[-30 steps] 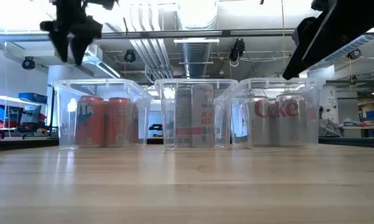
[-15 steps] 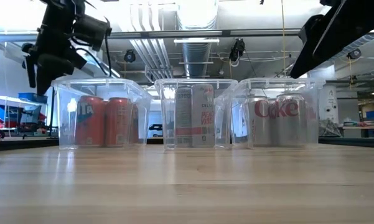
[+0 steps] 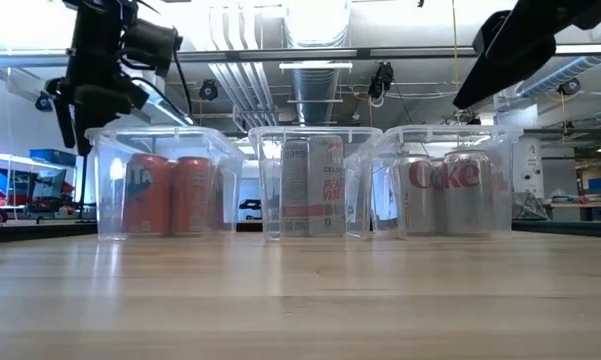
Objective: Sort soda cans
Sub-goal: Put the red soda can into the left transparent bin, then return to Home Position
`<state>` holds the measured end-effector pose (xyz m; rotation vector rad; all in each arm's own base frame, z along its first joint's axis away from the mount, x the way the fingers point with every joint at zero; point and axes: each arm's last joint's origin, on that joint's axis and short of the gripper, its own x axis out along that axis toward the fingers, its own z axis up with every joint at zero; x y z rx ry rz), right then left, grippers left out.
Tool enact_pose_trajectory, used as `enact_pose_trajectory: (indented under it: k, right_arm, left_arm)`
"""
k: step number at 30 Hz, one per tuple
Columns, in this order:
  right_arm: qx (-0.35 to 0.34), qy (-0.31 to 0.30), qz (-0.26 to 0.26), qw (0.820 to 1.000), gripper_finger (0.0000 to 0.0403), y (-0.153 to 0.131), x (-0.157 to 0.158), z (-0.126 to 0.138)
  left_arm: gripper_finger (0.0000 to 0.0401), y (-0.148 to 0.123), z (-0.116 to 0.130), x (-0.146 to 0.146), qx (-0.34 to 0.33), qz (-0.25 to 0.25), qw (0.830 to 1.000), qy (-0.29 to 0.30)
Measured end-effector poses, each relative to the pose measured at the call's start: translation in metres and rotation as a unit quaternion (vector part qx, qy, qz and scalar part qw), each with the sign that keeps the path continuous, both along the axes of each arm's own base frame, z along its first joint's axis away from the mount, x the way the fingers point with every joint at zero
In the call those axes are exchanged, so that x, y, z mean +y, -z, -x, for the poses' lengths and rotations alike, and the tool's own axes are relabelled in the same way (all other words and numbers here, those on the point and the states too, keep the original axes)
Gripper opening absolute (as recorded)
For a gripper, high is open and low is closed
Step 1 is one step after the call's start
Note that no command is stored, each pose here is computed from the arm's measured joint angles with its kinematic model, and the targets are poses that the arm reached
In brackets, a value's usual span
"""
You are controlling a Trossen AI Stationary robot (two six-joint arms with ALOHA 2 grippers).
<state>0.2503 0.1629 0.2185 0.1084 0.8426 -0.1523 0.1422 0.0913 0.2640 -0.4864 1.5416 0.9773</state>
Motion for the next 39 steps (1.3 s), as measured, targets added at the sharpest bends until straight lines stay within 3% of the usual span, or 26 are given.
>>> enact_pose_trajectory:
  k: [13,19,22,26,28,30,33,36,39]
  right_arm:
    - [-0.016,0.008,0.001,1.000,0.0384,-0.003,0.001,-0.002]
    - [-0.027,0.006,0.012,1.000,0.0384,-0.005,-0.007,-0.010]
    - [-0.040,-0.009,0.032,0.999,0.0384,-0.008,-0.016,-0.019]
    - [-0.067,-0.043,0.081,0.993,0.0384,-0.022,-0.029,-0.035]
    - [-0.089,-0.069,0.114,0.987,0.0384,-0.031,-0.035,-0.044]
    - [-0.116,-0.089,0.146,0.978,0.0384,-0.039,-0.041,-0.052]
    - [-0.158,-0.105,0.177,0.966,0.0384,-0.046,-0.054,-0.064]
    - [-0.196,-0.107,0.177,0.959,0.0380,-0.042,-0.072,-0.072]
    - [-0.233,-0.089,0.169,0.953,0.0364,-0.028,-0.091,-0.078]
  left_arm:
    - [0.0310,0.000,-0.004,0.002,-0.018,-0.009,1.000,0.023]
    - [0.0310,-0.014,0.010,-0.006,0.001,0.005,0.999,0.050]
    - [0.0310,-0.035,0.023,-0.013,-0.029,-0.014,0.998,0.051]
    - [0.0310,-0.064,0.046,-0.031,-0.139,-0.066,0.986,0.064]
    - [0.0311,-0.073,0.057,-0.042,-0.232,-0.094,0.964,0.087]
    - [0.0311,-0.075,0.064,-0.051,-0.332,-0.110,0.928,0.127]
    - [0.0311,-0.072,0.071,-0.064,-0.483,-0.127,0.844,0.196]
    - [0.0311,-0.056,0.071,-0.070,-0.582,-0.139,0.765,0.236]
    - [0.0311,-0.028,0.060,-0.071,-0.628,-0.148,0.717,0.264]
